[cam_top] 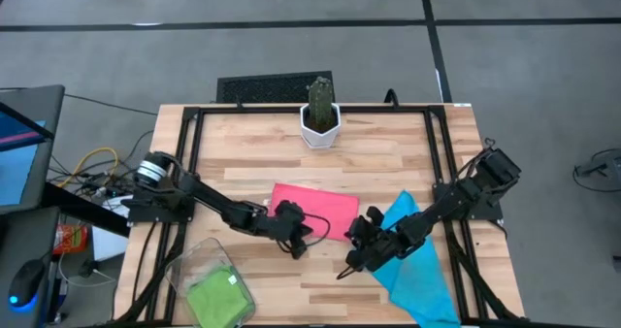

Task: Fold microfiber towels
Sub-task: Fold the pink microfiber cloth

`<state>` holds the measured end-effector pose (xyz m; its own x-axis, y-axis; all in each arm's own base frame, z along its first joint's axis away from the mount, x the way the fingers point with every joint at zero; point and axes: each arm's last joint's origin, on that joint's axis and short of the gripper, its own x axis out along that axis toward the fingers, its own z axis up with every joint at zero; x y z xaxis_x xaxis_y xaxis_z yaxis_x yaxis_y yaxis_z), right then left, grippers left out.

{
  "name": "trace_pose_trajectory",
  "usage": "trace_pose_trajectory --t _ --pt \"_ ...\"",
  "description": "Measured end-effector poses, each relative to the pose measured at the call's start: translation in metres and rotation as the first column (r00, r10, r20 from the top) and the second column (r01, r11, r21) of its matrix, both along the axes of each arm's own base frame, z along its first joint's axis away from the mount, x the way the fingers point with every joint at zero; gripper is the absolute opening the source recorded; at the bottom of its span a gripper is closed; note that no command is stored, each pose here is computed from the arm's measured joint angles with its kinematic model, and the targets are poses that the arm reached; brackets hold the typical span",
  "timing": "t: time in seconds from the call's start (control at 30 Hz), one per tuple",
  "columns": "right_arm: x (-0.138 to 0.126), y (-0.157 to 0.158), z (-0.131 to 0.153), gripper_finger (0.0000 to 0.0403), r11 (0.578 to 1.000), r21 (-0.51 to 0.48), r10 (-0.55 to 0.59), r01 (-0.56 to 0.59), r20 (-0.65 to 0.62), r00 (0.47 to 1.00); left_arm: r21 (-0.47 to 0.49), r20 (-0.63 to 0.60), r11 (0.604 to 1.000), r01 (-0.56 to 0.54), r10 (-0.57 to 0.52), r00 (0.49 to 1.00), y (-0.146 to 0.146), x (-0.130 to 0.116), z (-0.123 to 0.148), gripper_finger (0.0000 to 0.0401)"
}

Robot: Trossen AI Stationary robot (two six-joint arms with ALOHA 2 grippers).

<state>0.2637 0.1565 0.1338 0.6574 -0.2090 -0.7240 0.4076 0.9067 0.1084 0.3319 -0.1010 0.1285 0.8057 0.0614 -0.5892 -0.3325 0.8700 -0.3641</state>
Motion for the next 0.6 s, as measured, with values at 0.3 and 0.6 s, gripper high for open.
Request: trace_pose_trajectory --t 0.3,0.6 --pt "-0.005 0.008 0.000 0.0021 1.000 0.014 0.009 -0.009 0.009 1.000 0.035 -0.069 0.998 0.061 -0.058 0.996 -0.012 0.028 -0.019 0.0000" --pt "-0.002 0.016 0.008 0.0041 0.994 0.014 0.108 -0.108 -0.012 0.994 -0.004 -0.100 0.998 0.070 -0.070 0.993 -0.014 0.031 -0.030 0.0000"
